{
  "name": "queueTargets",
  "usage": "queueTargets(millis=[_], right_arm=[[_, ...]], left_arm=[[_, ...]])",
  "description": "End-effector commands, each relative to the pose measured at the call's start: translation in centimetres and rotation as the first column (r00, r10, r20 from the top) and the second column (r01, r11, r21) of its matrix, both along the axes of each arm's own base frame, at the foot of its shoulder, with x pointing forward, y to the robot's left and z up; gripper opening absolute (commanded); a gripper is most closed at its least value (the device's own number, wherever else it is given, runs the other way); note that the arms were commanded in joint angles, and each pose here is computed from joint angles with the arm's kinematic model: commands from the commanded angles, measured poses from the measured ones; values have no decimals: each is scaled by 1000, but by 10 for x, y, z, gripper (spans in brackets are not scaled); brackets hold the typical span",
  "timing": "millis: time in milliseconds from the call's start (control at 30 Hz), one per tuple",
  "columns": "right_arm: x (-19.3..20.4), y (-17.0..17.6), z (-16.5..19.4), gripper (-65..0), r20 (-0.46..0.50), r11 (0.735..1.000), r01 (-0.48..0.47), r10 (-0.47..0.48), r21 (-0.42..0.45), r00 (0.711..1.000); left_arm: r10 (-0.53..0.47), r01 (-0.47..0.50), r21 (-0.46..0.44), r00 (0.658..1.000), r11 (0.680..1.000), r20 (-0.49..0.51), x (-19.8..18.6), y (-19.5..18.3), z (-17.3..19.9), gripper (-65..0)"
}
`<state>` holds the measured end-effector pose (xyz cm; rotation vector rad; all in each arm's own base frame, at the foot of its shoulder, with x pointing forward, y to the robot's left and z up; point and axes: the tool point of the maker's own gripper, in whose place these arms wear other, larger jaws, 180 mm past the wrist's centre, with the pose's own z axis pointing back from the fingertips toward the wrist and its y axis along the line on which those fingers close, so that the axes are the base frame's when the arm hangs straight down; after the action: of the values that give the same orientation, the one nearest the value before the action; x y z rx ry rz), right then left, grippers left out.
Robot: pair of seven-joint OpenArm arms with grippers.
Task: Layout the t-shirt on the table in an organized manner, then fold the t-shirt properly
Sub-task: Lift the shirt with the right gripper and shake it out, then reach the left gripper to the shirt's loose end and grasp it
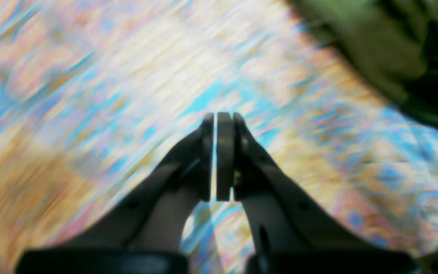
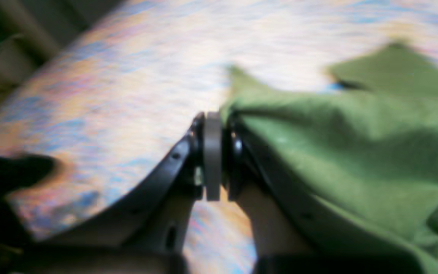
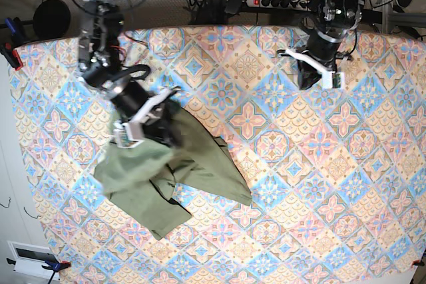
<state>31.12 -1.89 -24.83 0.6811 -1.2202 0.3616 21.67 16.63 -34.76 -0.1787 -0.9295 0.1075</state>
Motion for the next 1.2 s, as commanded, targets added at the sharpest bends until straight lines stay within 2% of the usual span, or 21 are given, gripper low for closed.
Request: queueTargets(millis=[0, 100, 167, 267, 433, 567, 733, 833, 867, 933, 1033, 1100, 1167], right_arm=[[6, 20, 25, -639, 79, 998, -41, 37, 46, 996], [9, 68, 28, -639, 111, 993, -120, 119, -3, 987], [12, 105, 27, -639, 129, 981, -183, 191, -67, 973], [21, 146, 32, -639, 145, 964, -243, 258, -109, 955], [57, 157, 41, -639, 186, 939, -277, 315, -207, 931], [102, 150, 73, -640, 243, 940, -233, 294, -250, 924], [175, 86, 142, -640, 325, 986, -42, 93, -162, 941], [201, 54, 177, -641, 357, 994, 37, 1, -99, 934], [210, 32, 181, -641, 361, 991, 77, -34, -108, 932], [224, -16, 190, -641, 375, 978, 167, -108, -128, 921], [232, -105, 193, -641, 384, 936, 324, -251, -137, 889], [229, -156, 196, -641, 389, 901, 413, -334, -137, 859], [221, -210, 198, -641, 396, 853, 502, -416, -141, 819]], left_arm=[[-2, 2, 8, 999, 1000, 54, 7, 3, 13, -627], [8, -9, 36, 999, 999, 41, 2, 16, 11, -628], [2, -4, 54, 999, 999, 36, 1, 20, 11, -629], [-8, 6, 71, 999, 997, 35, 1, 24, 12, -629], [-5, 3, 67, 999, 998, 34, 1, 24, 12, -631], [1, -2, 65, 1000, 998, 8, -4, 25, 3, -631], [1, -1, 64, 1000, 998, 1, -5, 25, 1, -631], [1, -2, 64, 1000, 998, 8, -3, 25, 2, -631], [0, -1, 62, 1000, 998, 16, 0, 24, 4, -631], [-2, 0, 54, 999, 999, 39, 8, 22, 9, -630], [-9, 6, 48, 998, 999, 65, 17, 19, 15, -627], [-33, 29, 46, 996, 999, 88, 26, 10, 19, -627], [-64, 61, 31, 991, 998, 121, 38, -3, 27, -626]])
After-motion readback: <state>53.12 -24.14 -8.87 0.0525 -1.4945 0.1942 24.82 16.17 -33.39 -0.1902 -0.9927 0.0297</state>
